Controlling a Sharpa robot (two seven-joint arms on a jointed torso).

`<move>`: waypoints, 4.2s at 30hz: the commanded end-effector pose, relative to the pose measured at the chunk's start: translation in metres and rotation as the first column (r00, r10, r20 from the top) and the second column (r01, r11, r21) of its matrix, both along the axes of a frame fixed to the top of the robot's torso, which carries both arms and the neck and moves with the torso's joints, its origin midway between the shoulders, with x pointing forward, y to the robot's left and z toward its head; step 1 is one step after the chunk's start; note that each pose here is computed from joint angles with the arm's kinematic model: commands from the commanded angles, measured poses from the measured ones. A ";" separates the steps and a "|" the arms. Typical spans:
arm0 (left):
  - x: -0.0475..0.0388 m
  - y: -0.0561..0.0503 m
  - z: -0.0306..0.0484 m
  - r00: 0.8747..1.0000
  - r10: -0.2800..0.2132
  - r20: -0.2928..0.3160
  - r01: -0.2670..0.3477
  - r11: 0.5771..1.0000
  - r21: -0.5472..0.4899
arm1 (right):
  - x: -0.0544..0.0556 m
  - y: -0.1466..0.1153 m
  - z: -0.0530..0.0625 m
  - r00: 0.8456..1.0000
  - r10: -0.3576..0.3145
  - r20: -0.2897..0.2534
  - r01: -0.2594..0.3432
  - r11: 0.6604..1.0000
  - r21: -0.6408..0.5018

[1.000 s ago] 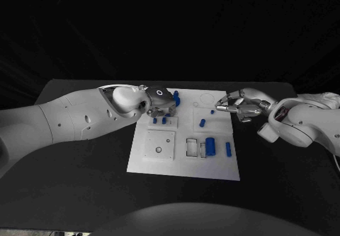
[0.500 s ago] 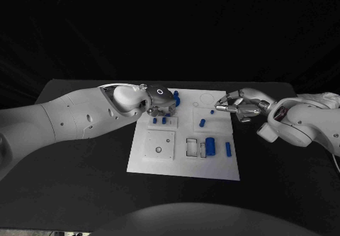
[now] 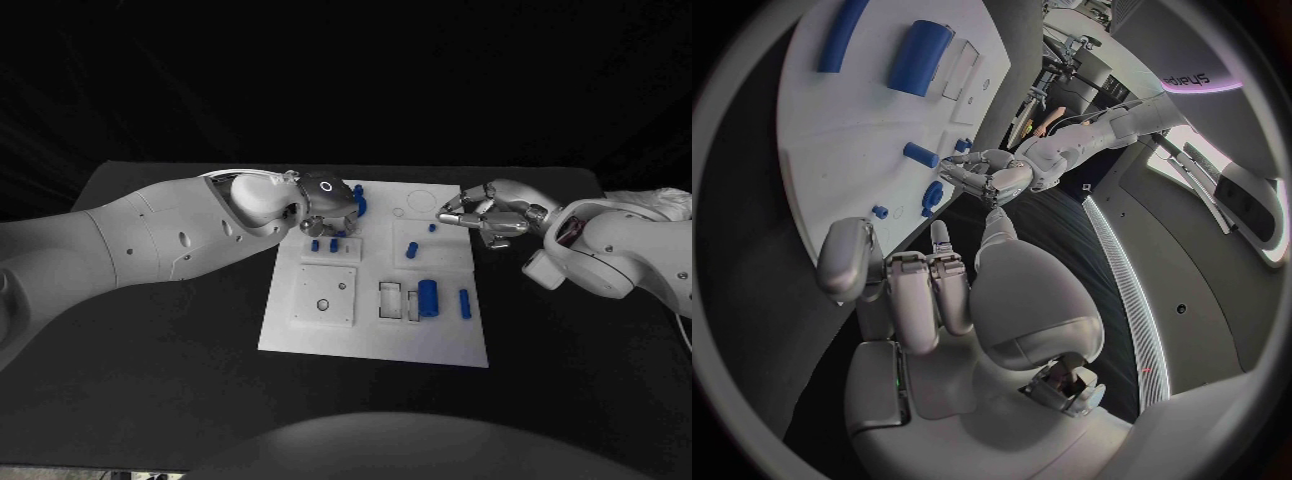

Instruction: Assemble the parts on the task board

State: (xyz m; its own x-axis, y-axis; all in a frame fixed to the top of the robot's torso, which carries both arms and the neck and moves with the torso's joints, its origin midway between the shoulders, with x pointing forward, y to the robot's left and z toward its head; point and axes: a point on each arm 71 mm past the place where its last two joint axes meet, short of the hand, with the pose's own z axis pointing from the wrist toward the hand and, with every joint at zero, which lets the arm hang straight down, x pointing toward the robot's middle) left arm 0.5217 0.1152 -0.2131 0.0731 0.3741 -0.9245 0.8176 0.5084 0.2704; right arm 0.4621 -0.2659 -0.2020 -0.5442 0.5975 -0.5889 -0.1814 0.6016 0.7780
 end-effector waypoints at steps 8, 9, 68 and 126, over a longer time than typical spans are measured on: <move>-0.0016 0.000 -0.0046 1.000 -0.023 -0.003 0.023 1.000 0.009 | -0.001 0.001 -0.001 1.000 0.013 -0.009 -0.013 1.000 -0.008; -0.0015 0.000 -0.0046 1.000 -0.023 -0.003 0.023 1.000 0.009 | -0.001 0.001 -0.001 1.000 0.013 -0.008 -0.013 1.000 -0.008; 0.0097 0.069 0.0079 0.757 0.294 -0.584 -0.555 0.761 -0.336 | -0.001 -0.001 -0.002 1.000 0.009 -0.019 -0.009 1.000 -0.014; -0.0213 0.070 0.0219 0.278 -0.026 -0.960 -0.844 0.470 -0.257 | -0.004 0.089 0.030 0.792 0.253 0.555 -0.223 0.967 -0.122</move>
State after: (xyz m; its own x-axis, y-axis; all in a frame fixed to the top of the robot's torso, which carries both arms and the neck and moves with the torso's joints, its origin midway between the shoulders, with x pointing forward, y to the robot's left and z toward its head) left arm 0.5039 0.1890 -0.1904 -0.6874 -0.6401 -0.3433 -0.0245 0.4928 -0.8698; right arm 0.4594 -0.1806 -0.1746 -0.2762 0.4764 -0.8347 -0.6751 0.5220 0.5213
